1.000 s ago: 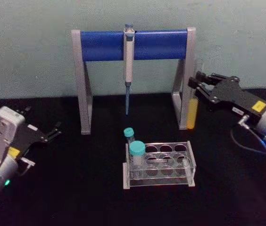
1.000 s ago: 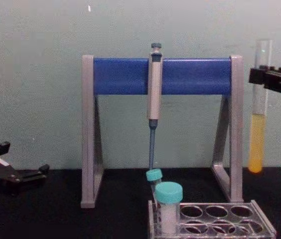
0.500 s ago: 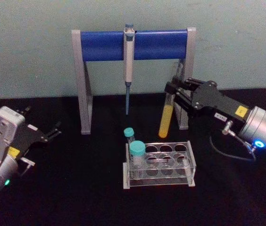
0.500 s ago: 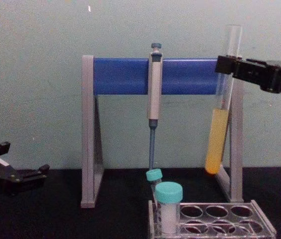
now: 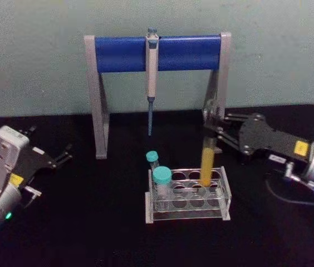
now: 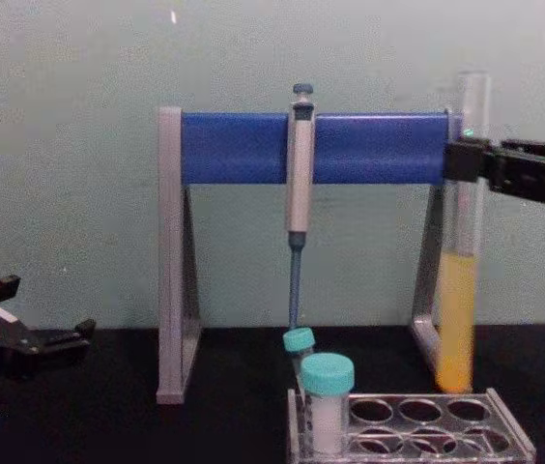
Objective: Pick up the test tube from the test tube rack, shake it, then place it back into the test tube rack.
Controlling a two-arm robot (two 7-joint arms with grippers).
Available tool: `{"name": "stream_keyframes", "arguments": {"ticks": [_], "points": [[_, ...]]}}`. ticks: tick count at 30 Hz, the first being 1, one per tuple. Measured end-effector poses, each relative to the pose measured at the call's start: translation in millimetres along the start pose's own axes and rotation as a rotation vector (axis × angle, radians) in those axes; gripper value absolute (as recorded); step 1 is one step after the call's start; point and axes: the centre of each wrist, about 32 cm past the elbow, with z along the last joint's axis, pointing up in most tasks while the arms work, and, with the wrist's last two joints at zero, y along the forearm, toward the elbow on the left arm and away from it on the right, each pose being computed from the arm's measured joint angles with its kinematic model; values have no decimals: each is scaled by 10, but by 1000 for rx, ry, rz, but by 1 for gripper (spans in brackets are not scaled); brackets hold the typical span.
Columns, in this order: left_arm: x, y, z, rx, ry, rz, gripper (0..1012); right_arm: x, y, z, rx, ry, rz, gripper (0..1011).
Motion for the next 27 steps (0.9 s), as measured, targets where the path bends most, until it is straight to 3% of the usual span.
{"name": "stream_keyframes", "arguments": {"ticks": [4, 8, 12, 18, 22, 27], "points": [[0, 0, 0, 0, 0, 0, 1001, 40, -139, 44, -34, -33, -77, 229], [0, 0, 0, 0, 0, 0, 1001, 58, -174, 51, -45, -47, -139, 229], [0, 0, 0, 0, 0, 0, 1001, 66, -148, 35, -58, -62, -218, 229], [0, 0, 0, 0, 0, 0, 1001, 46, 18, -24, -40, -64, -332, 229], [0, 0, 0, 0, 0, 0, 1001, 19, 97, -61, -27, -55, -339, 229], [0, 0, 0, 0, 0, 0, 1001, -19, 183, -105, 1, -23, -277, 229]]}}
